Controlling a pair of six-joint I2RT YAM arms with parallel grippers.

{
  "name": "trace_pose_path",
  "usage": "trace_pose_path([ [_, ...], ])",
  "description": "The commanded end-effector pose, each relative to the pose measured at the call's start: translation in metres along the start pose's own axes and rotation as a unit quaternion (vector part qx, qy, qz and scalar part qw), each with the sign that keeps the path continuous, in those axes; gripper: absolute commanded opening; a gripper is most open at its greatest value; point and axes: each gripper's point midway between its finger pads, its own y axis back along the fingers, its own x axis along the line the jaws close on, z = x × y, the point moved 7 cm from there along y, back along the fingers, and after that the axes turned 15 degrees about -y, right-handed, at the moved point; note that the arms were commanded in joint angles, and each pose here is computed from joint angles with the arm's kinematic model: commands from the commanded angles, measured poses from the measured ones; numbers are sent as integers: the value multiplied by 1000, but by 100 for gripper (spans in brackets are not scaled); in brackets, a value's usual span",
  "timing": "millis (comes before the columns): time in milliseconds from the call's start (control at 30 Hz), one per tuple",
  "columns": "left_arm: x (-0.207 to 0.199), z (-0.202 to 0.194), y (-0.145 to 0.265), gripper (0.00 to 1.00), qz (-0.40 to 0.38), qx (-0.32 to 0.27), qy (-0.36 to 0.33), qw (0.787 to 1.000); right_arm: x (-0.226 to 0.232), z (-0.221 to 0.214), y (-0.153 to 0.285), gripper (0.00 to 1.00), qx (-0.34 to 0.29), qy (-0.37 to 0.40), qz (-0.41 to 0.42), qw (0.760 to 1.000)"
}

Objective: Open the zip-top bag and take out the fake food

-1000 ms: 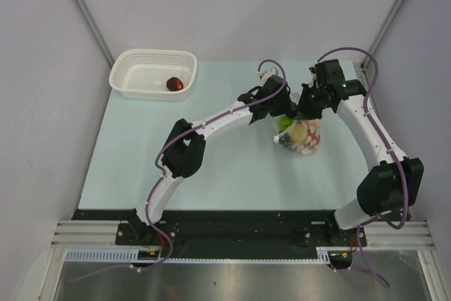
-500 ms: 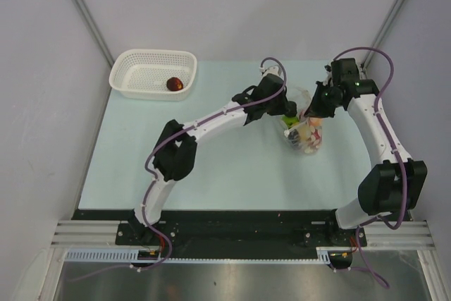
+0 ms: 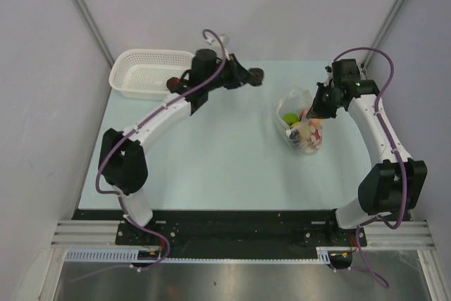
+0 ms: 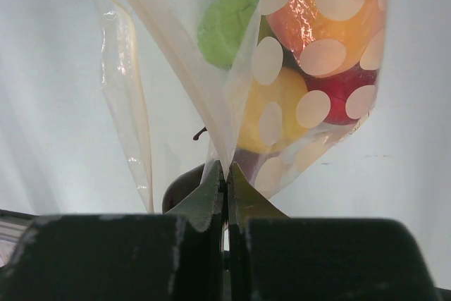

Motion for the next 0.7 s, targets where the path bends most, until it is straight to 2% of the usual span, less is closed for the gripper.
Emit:
trace_pose_path([
  [0, 87, 29, 16, 0, 55, -18, 9, 998, -1, 1, 5, 0, -8, 12, 1, 1000],
  [33, 119, 36, 23, 0, 96, -23, 19, 995, -2, 1, 4, 0, -6, 13, -1, 1000],
  [100, 152, 42, 26, 0, 146, -15, 30, 989, -3, 1, 4, 0, -6, 12, -2, 1000],
  [167, 191, 57, 40, 0, 210, -36, 55, 975, -2, 0, 2, 0, -2, 9, -3, 1000],
  [233, 232, 64, 49, 1, 286, -52, 88, 953, -2, 1, 2, 0, -2, 8, -4, 1000],
  [300, 274, 48, 53, 0, 339, -23, 127, 932, -3, 1, 0, 0, -2, 6, -4, 1000],
  [333, 283, 57, 55, 0, 355, -31, 142, 924, -2, 2, 0, 0, -3, 6, -3, 1000],
  [433, 321, 49, 50, 2, 381, -16, 177, 907, -1, 2, -1, 0, -2, 4, -1, 1000],
  [500, 344, 32, 46, 11, 397, 7, 200, 896, 0, 2, -1, 0, -2, 3, 0, 1000],
  [533, 345, 41, 45, 13, 398, -1, 198, 896, 0, 2, -2, 0, -2, 1, -1, 1000],
  [633, 360, 32, 44, 25, 415, 1, 203, 887, 1, 1, -4, 0, 2, 1, -2, 1000],
  [667, 365, 30, 46, 34, 420, -1, 207, 884, 1, 1, -5, 0, 2, 1, -4, 1000],
])
